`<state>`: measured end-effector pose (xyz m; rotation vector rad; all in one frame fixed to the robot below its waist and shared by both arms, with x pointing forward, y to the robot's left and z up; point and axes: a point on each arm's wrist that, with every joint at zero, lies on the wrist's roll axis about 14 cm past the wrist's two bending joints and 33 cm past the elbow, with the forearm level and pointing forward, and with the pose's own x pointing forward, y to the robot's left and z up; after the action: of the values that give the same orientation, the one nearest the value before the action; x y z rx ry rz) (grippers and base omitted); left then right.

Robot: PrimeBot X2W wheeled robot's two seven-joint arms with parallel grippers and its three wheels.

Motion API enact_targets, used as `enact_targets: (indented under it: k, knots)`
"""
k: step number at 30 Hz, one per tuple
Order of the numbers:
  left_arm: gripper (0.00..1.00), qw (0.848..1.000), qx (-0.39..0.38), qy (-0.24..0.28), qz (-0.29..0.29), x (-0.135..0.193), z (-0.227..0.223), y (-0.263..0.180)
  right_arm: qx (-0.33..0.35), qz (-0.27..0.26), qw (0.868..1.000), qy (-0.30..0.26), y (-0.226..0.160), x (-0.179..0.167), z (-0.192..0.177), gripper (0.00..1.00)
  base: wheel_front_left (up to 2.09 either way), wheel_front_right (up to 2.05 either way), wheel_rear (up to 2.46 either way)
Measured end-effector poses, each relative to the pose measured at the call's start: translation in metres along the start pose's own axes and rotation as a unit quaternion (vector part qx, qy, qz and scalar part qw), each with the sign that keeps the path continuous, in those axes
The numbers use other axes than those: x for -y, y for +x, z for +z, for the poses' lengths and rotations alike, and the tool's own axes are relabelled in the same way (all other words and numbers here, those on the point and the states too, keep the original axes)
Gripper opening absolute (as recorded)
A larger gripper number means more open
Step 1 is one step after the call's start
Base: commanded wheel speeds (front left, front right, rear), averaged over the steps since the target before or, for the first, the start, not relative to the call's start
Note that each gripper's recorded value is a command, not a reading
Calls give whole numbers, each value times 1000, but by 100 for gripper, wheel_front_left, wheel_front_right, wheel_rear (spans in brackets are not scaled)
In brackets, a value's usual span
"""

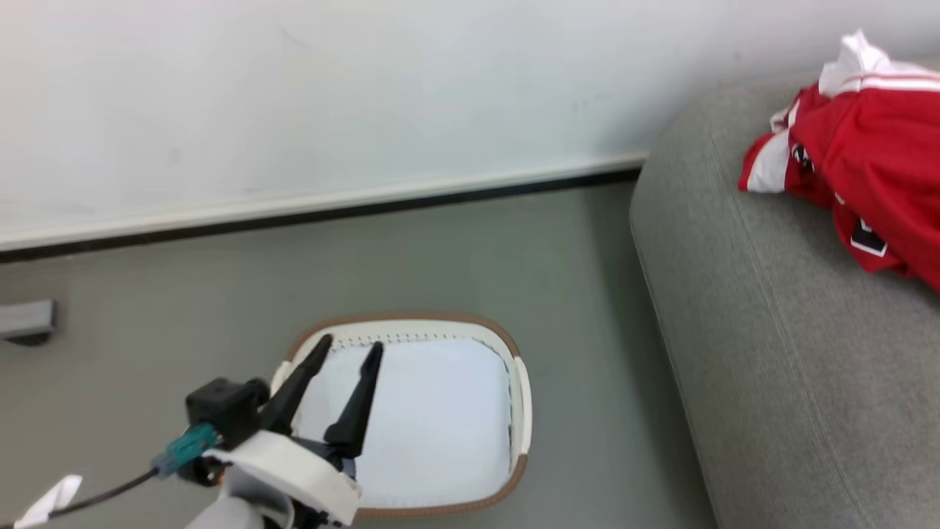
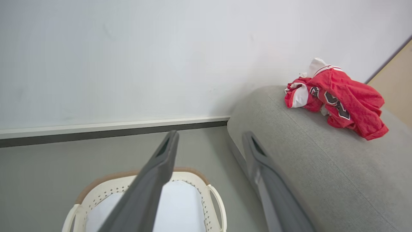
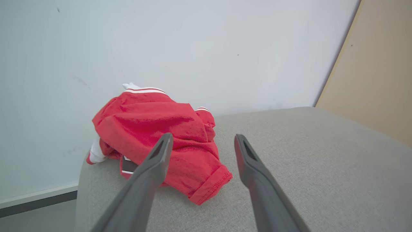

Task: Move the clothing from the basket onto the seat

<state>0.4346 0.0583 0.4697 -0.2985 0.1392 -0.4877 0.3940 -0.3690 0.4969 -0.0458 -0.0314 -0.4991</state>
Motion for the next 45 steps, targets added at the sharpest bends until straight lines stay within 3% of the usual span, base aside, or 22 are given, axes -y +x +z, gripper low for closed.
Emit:
enact_targets:
  k: [10,18,29,45]
  knots:
    - [100,989,64,23,135,-50,30,-68,66,117,990,34,-28,-70,46,100,0,0,0]
    - [100,973,95,47,207,-76,41,-122,49,203,976,61,-64,-121,38,100,0,0,0]
    - [100,967,106,48,226,-76,35,-146,-3,272,957,105,-112,-156,13,100,0,0,0]
    - [100,973,94,43,207,-63,24,-134,-18,262,959,103,-129,-141,2,100,0,0,0]
